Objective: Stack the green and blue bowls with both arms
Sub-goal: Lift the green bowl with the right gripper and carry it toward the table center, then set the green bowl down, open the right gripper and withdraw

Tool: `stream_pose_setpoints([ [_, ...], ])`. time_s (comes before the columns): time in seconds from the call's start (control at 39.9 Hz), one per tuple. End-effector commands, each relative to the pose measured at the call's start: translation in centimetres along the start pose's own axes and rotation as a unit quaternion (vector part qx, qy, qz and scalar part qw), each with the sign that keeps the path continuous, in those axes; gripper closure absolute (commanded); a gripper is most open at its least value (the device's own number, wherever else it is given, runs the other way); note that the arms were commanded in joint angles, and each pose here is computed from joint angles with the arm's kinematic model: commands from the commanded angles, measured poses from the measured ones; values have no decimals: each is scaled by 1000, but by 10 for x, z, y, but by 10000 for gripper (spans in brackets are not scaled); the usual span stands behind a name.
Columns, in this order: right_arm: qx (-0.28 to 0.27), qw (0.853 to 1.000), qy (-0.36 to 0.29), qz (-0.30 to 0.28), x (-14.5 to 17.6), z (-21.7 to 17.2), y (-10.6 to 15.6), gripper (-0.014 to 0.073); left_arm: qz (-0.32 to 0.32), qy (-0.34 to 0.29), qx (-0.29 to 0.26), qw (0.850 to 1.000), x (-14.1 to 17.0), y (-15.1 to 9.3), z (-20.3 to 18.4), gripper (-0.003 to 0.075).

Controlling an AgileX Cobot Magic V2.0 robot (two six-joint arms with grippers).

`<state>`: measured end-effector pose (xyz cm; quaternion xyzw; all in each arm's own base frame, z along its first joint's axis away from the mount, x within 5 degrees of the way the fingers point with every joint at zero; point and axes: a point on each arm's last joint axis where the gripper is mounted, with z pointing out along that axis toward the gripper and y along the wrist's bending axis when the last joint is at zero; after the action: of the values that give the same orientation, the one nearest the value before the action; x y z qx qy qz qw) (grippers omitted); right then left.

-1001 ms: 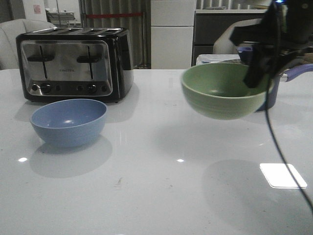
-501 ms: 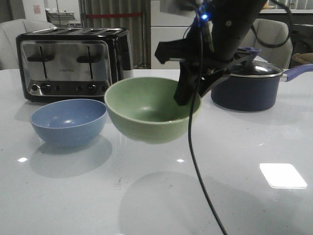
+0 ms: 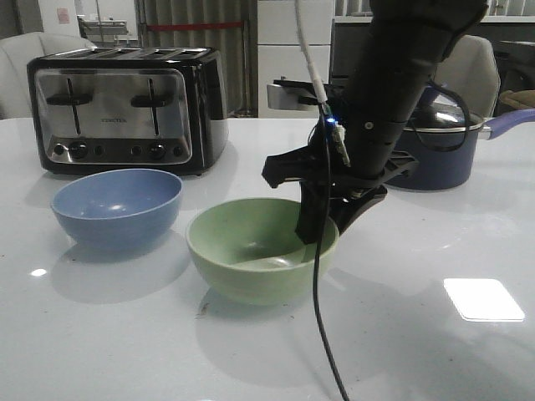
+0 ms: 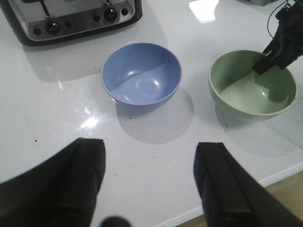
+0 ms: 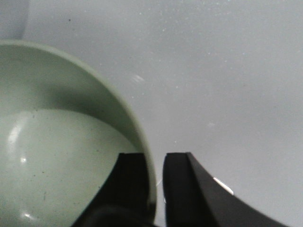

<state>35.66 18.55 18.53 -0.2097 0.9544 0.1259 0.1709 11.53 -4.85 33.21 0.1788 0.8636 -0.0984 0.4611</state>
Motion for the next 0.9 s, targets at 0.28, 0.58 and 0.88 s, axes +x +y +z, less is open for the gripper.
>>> stream_pose_setpoints([
  [0.28, 7, 982, -179, -63, -18, -107, 28, 143, 0, -52, 3, 999, -16, -1, -5, 266],
  [0.58, -1, 960, -236, -149, 42, -172, 63, 143, 0, -52, 3, 999, -16, -1, -5, 266],
  [0.88, -10, 944, -281, -171, 123, -215, 61, 143, 0, -52, 3, 999, -16, -1, -5, 266],
])
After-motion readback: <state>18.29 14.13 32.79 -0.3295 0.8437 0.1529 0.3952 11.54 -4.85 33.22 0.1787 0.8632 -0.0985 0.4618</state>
